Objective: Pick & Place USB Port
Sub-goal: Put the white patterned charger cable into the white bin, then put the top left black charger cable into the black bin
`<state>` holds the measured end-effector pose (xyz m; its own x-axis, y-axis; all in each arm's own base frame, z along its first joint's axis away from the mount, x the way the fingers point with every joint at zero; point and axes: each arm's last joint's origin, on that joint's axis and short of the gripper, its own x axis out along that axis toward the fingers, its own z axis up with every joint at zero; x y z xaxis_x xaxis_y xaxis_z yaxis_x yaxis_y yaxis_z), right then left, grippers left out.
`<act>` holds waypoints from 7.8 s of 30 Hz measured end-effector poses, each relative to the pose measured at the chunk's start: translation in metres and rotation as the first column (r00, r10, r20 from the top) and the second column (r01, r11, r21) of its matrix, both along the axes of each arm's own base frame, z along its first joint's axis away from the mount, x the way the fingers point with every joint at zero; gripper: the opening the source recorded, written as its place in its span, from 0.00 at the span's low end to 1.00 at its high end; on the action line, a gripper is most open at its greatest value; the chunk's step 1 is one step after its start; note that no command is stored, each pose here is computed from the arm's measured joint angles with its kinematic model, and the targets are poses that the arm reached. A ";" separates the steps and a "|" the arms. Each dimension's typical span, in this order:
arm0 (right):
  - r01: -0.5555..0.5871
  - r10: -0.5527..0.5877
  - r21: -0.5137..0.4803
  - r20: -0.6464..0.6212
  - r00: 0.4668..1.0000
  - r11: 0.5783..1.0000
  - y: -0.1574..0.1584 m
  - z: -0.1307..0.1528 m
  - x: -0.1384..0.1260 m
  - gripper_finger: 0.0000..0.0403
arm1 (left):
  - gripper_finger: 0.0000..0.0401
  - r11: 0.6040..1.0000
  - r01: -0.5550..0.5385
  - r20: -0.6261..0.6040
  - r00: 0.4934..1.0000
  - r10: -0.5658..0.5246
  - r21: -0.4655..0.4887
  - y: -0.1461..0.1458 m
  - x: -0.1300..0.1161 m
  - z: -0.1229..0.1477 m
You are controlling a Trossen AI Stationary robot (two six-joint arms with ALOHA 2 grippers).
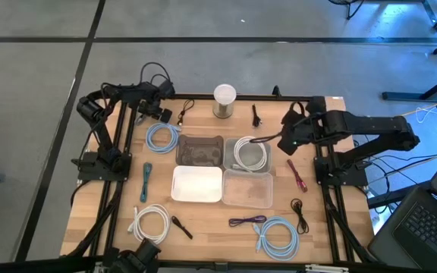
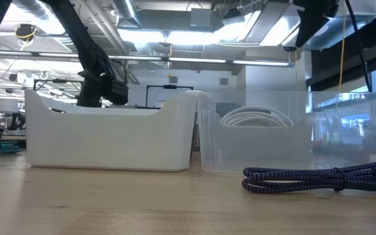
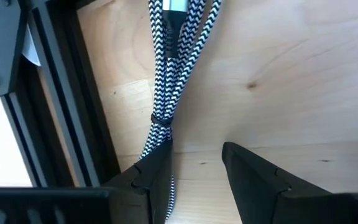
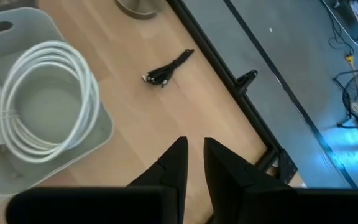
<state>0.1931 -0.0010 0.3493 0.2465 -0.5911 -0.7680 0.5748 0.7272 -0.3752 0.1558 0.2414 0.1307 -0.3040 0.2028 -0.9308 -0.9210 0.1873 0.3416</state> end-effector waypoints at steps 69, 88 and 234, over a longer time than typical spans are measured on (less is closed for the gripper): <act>-0.015 0.015 -0.016 0.017 1.000 1.000 0.007 0.000 0.000 0.14 | 0.03 0.988 0.105 -0.172 0.977 -0.123 -0.110 0.041 0.015 0.019; -0.003 0.004 -0.047 0.026 1.000 0.999 0.005 0.001 0.000 0.14 | 0.03 0.678 0.670 0.516 0.483 -0.707 0.303 -0.092 0.071 0.179; -0.086 0.079 0.050 0.121 0.989 0.995 0.010 0.003 0.013 0.14 | 0.58 0.960 0.281 0.477 0.846 -0.240 -0.016 0.016 0.066 0.010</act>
<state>0.2058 0.0087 0.3527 0.3841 -0.5227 -0.7611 0.5504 0.7915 -0.2658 0.2221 0.2578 0.1408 0.2223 0.1304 -0.9662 -0.8811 0.4511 -0.1419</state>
